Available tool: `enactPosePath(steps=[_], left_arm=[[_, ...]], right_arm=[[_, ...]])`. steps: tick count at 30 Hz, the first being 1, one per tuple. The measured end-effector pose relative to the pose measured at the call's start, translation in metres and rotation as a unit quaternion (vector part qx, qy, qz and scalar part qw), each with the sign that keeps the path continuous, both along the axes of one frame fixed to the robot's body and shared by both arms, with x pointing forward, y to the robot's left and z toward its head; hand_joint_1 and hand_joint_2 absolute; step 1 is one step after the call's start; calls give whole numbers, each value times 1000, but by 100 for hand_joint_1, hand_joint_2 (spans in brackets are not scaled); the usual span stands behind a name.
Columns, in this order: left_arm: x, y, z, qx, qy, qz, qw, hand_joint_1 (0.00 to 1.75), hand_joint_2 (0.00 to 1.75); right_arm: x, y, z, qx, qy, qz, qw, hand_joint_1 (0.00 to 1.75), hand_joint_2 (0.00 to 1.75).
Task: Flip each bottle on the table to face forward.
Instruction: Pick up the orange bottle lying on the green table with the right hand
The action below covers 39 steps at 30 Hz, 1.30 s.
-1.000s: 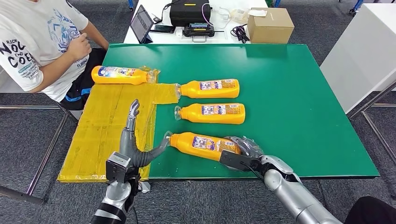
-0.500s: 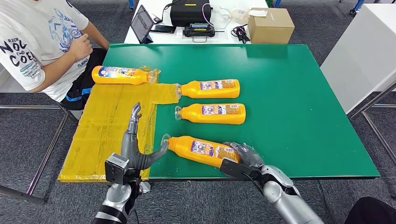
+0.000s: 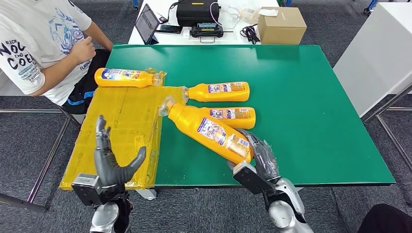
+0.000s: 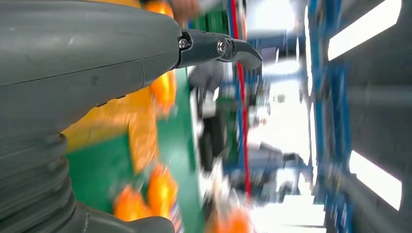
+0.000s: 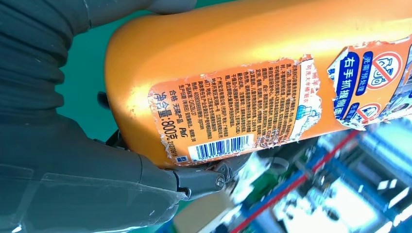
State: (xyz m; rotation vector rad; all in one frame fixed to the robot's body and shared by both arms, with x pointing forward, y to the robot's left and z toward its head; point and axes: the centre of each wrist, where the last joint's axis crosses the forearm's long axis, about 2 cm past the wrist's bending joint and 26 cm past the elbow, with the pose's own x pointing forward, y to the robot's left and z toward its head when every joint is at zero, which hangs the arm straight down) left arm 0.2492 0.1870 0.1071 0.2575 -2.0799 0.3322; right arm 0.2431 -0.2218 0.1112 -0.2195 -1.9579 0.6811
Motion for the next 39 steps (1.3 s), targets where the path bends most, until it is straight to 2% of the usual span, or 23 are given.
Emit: enactPosePath(steps=[3, 5, 7, 13, 15, 17, 20, 24, 32, 39], left_arm=[[-10, 9, 18, -31, -26, 62, 997, 0, 175], [-16, 13, 28, -46, -44, 77, 995, 0, 175], [-20, 13, 31, -64, -49, 70, 994, 0, 175], [-29, 9, 21, -133, -29, 17, 991, 0, 175], [-30, 7, 18, -163, -13, -22, 986, 0, 175], [-29, 1, 13, -220, 16, -119, 968, 0, 175], [-28, -14, 2, -261, 43, -277, 924, 0, 175], [-26, -34, -13, -262, 75, -376, 886, 0, 175], [-24, -45, -32, -263, 121, -439, 851, 0, 175], [-24, -43, -41, -254, 150, -430, 853, 0, 175]], right_arm=[[-7, -2, 2, 14, -9, -32, 999, 175, 175], [-11, -1, 3, 23, -13, -47, 999, 175, 175], [-15, -1, 4, 33, -17, -58, 998, 175, 175], [-21, 0, 1, 52, -16, -81, 995, 175, 175], [-22, 1, 1, 55, -18, -80, 995, 175, 175], [-20, 2, -1, 53, -28, -66, 996, 175, 175], [-14, 11, -12, 46, -52, -32, 997, 175, 175], [-16, 40, -31, 54, -65, 4, 996, 175, 175], [-18, 87, -41, 74, -30, 62, 995, 175, 175], [-24, 112, -44, 68, -18, 113, 991, 175, 175]])
